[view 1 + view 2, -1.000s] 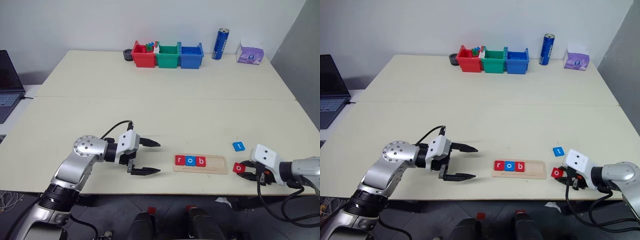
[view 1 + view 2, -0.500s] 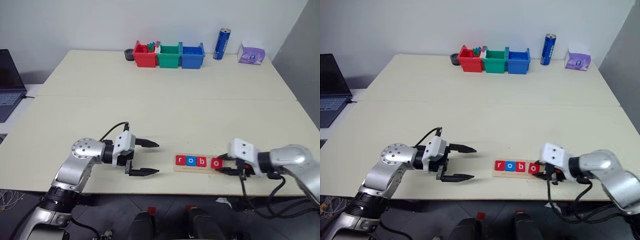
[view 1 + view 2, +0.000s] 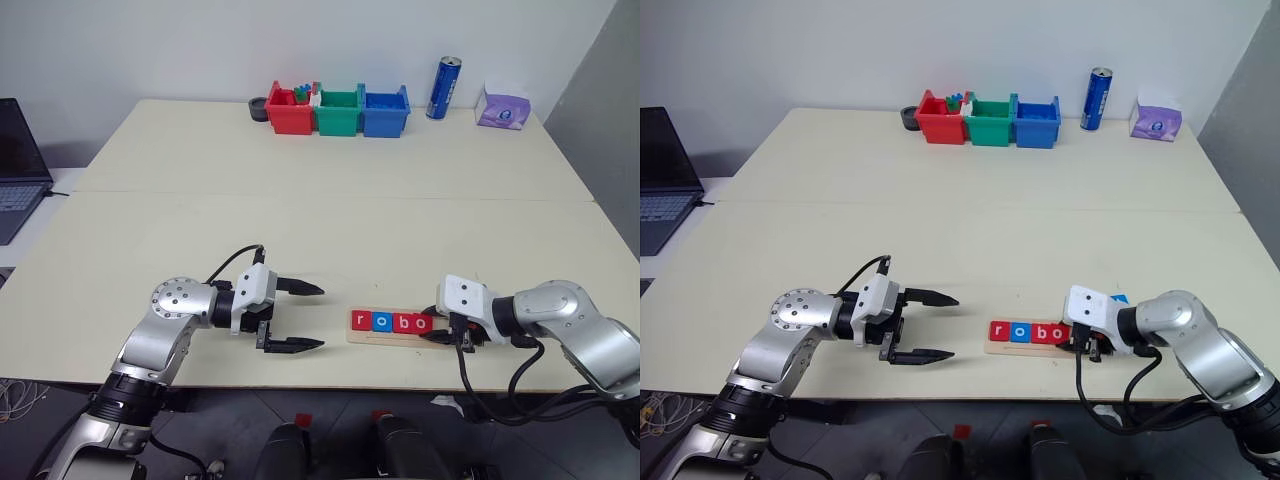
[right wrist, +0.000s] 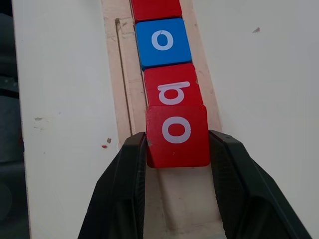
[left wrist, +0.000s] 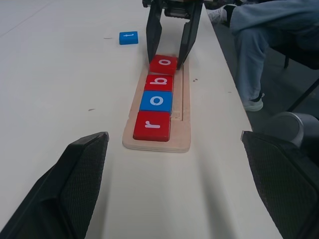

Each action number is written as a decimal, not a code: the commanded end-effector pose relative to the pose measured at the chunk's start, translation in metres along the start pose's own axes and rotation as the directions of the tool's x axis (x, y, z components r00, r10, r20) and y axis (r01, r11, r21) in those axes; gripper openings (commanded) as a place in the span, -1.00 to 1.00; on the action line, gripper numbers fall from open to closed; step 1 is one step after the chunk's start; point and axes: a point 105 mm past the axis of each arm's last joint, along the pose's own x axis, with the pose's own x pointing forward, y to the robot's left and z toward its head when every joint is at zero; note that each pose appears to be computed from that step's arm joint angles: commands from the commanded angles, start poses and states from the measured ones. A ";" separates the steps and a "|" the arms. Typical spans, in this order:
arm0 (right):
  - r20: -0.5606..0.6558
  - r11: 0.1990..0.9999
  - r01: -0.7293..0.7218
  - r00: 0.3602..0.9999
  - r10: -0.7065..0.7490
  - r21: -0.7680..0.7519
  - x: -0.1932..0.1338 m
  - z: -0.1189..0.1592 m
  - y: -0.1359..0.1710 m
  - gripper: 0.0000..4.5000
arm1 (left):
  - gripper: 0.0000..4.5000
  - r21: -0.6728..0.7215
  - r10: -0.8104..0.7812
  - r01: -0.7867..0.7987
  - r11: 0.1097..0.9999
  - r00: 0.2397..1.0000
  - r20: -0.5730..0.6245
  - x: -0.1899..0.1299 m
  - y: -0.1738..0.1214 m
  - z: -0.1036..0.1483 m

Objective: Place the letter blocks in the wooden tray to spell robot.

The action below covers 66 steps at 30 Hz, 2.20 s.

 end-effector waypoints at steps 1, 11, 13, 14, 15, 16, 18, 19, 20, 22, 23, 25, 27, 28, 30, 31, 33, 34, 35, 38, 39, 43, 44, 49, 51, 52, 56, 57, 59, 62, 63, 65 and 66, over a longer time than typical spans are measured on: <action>0.004 0.999 -0.001 1.000 0.001 -0.036 -0.004 0.006 -0.003 -0.04 | 1.00 0.047 -0.002 0.001 0.999 1.000 0.012 0.003 0.001 0.009; 0.020 0.999 0.005 1.000 -0.004 -0.051 -0.009 0.013 -0.007 1.00 | 1.00 0.049 0.002 -0.003 0.999 1.000 0.014 0.003 0.001 0.010; 0.050 0.999 -0.001 0.999 0.003 -0.037 -0.011 0.020 -0.005 1.00 | 1.00 0.048 0.003 -0.004 0.999 1.000 0.014 0.003 0.001 0.010; 0.057 1.000 0.000 0.998 0.002 -0.031 -0.012 0.022 -0.004 1.00 | 1.00 0.048 0.003 -0.004 0.999 1.000 0.014 0.003 0.001 0.010; 0.070 1.000 0.004 0.998 -0.003 -0.021 -0.013 0.025 -0.004 1.00 | 1.00 0.047 0.004 -0.005 0.999 1.000 0.014 0.003 0.001 0.010; 0.081 1.000 0.008 0.997 -0.007 -0.012 -0.015 0.027 -0.003 1.00 | 1.00 0.046 0.005 -0.006 0.999 1.000 0.014 0.003 0.001 0.009; 0.101 1.000 0.029 0.994 -0.029 0.003 -0.017 0.030 -0.004 1.00 | 1.00 0.046 0.008 -0.008 0.999 1.000 0.013 0.002 0.001 0.009; 0.108 0.999 0.045 0.993 -0.045 0.006 -0.019 0.031 -0.004 0.92 | 1.00 0.045 0.008 -0.009 0.999 1.000 0.012 0.002 0.001 0.009; 0.112 0.999 0.049 0.992 -0.050 0.007 -0.020 0.032 -0.003 0.83 | 1.00 0.045 0.009 -0.010 0.999 1.000 0.011 0.002 0.001 0.009; 0.119 0.999 0.048 0.992 -0.049 0.009 -0.022 0.033 0.001 0.59 | 1.00 0.045 0.010 -0.010 0.999 1.000 0.009 0.001 0.000 0.008; 0.123 0.999 0.042 0.991 -0.043 0.011 -0.022 0.033 0.005 0.42 | 1.00 0.045 0.010 -0.010 0.999 1.000 0.008 0.001 0.000 0.008; 0.138 1.000 0.003 0.990 -0.006 0.024 -0.017 0.035 0.020 0.11 | 1.00 0.044 0.010 -0.011 0.999 1.000 0.008 0.002 0.000 0.007; 0.140 0.999 -0.020 0.990 0.015 0.034 -0.013 0.034 0.028 -0.21 | 1.00 0.044 0.010 -0.010 0.999 1.000 0.007 0.002 0.000 0.007; 0.135 0.999 -0.027 0.991 0.021 0.042 -0.010 0.033 0.030 -0.36 | 1.00 0.045 0.009 -0.009 0.999 1.000 0.006 0.003 0.000 0.007; 0.116 0.998 -0.029 0.993 0.023 0.050 -0.006 0.031 0.031 -0.67 | 1.00 0.045 0.007 -0.008 0.999 1.000 0.007 0.004 0.000 0.007; 0.107 0.998 -0.037 0.994 0.030 0.059 -0.005 0.030 0.033 -0.81 | 1.00 0.046 0.007 -0.007 0.999 1.000 0.006 0.004 0.000 0.007; 0.097 0.997 -0.036 0.995 0.029 0.068 -0.005 0.029 0.033 -0.81 | 1.00 0.047 0.007 -0.007 0.999 1.000 0.005 0.005 0.000 0.007; 0.089 0.997 -0.030 0.996 0.024 0.075 -0.005 0.027 0.032 -0.81 | 1.00 0.047 0.007 -0.007 0.999 1.000 0.005 0.005 0.000 0.007; 0.079 0.996 -0.024 0.997 0.018 0.081 -0.004 0.025 0.031 -0.81 | 1.00 0.047 0.007 -0.007 0.999 1.000 0.004 0.005 0.000 0.007; 0.044 0.996 -0.008 0.999 0.004 0.091 -0.002 0.018 0.030 -0.81 | 1.00 0.048 0.008 -0.008 0.999 1.000 0.002 0.004 0.000 0.007; 0.038 0.996 -0.001 0.999 -0.003 0.094 -0.001 0.016 0.029 -0.81 | 1.00 0.048 0.008 -0.008 0.999 1.000 0.002 0.004 0.000 0.007; 0.001 0.992 0.046 0.999 -0.047 0.114 0.002 0.008 0.021 -0.81 | 1.00 0.049 0.010 -0.010 0.999 1.000 0.000 0.004 0.001 0.007; -0.008 0.992 0.049 0.999 -0.049 0.112 0.001 0.006 0.021 -0.81 | 1.00 0.049 0.011 -0.011 0.999 1.000 0.000 0.004 0.001 0.007; -0.036 0.987 0.104 0.994 -0.100 0.125 -0.001 -0.001 0.009 -0.81 | 1.00 0.053 0.014 -0.014 0.999 1.000 0.000 0.005 0.002 0.009; -0.046 0.987 0.109 0.993 -0.104 0.119 -0.003 -0.004 0.006 -0.81 | 1.00 0.053 0.014 -0.014 0.998 1.000 0.001 0.005 0.002 0.010; -0.047 0.987 0.111 0.993 -0.106 0.118 -0.004 -0.004 0.006 -0.81 | 1.00 0.053 0.014 -0.014 0.998 1.000 0.001 0.005 0.002 0.010; -0.027 0.990 0.081 0.997 -0.078 0.113 -0.009 0.001 0.009 -0.81 | 1.00 0.052 0.015 -0.015 0.999 1.000 0.000 0.004 0.002 0.009; -0.015 0.992 0.058 0.998 -0.057 0.112 -0.010 0.003 0.012 -0.81 | 1.00 0.051 0.015 -0.015 0.999 1.000 0.000 0.004 0.002 0.009; 0.014 0.993 0.014 1.000 -0.016 0.116 -0.011 0.010 0.020 -0.81 | 1.00 0.050 0.015 -0.015 0.999 1.000 -0.001 0.004 0.002 0.008; 0.052 0.992 0.004 0.999 -0.010 0.122 -0.013 0.018 0.020 -0.81 | 1.00 0.048 0.015 -0.015 0.999 1.000 -0.001 0.003 0.001 0.008; 0.059 0.992 0.009 0.998 -0.016 0.124 -0.014 0.020 0.019 -0.81 | 1.00 0.048 0.015 -0.015 0.999 1.000 0.000 0.003 0.001 0.008; 0.060 0.993 0.044 0.997 -0.051 0.111 -0.017 0.021 0.011 -0.81 | 1.00 0.044 0.018 -0.018 0.999 1.000 0.005 0.004 0.002 0.009; 0.054 0.992 0.068 0.996 -0.074 0.102 -0.018 0.019 0.006 -0.81 | 1.00 0.043 0.019 -0.019 0.999 1.000 0.007 0.005 0.002 0.009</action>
